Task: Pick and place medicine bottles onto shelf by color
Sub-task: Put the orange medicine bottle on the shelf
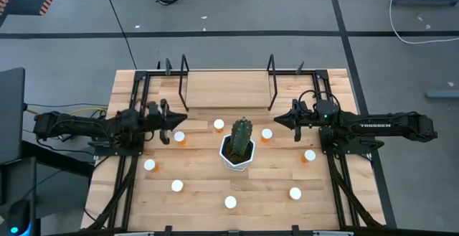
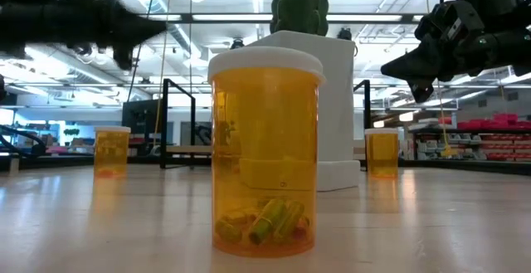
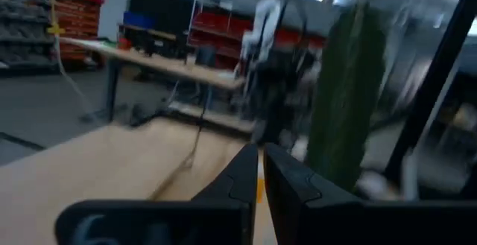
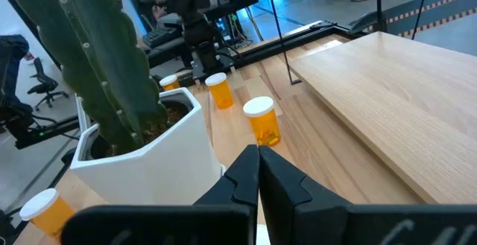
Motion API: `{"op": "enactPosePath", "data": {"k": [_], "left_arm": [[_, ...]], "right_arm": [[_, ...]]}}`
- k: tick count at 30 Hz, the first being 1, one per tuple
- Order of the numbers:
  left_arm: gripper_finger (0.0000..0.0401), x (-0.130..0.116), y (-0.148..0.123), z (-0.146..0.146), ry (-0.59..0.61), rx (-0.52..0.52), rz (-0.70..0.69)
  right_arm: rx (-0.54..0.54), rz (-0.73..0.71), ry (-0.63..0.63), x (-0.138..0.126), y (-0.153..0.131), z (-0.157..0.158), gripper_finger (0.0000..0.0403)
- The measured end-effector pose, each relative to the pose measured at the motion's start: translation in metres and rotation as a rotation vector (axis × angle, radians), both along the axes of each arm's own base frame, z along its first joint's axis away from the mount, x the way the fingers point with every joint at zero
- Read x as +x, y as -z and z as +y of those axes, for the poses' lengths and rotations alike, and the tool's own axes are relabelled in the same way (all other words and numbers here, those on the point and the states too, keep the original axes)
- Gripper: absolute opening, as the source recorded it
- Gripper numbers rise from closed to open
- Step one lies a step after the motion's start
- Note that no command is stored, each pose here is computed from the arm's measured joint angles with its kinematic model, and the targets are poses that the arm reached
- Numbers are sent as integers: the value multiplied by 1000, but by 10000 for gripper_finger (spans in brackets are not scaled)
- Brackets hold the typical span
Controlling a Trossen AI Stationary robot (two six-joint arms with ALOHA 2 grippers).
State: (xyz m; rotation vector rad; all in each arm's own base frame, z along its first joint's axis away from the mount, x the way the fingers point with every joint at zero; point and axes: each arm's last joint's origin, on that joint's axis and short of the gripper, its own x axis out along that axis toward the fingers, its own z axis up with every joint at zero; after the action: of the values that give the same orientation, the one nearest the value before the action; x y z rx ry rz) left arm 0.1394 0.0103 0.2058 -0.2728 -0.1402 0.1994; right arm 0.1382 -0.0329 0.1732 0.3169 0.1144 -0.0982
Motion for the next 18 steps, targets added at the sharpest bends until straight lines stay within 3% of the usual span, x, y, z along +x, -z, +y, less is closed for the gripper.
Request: {"op": "enactPosePath", "data": {"k": [4,9,15,18], "left_arm": [[28,13,-21,-2,69,-24,244],[34,32,-55,-1,67,-133,439],[38,49,-109,-1,55,-378,290],[36,52,-132,-1,63,-443,203]], "right_arm": [[0,0,0,0,0,0,15],[0,1,0,0,0,0,15],[0,1,0,0,0,0,15],[0,0,0,0,0,0,15]]}}
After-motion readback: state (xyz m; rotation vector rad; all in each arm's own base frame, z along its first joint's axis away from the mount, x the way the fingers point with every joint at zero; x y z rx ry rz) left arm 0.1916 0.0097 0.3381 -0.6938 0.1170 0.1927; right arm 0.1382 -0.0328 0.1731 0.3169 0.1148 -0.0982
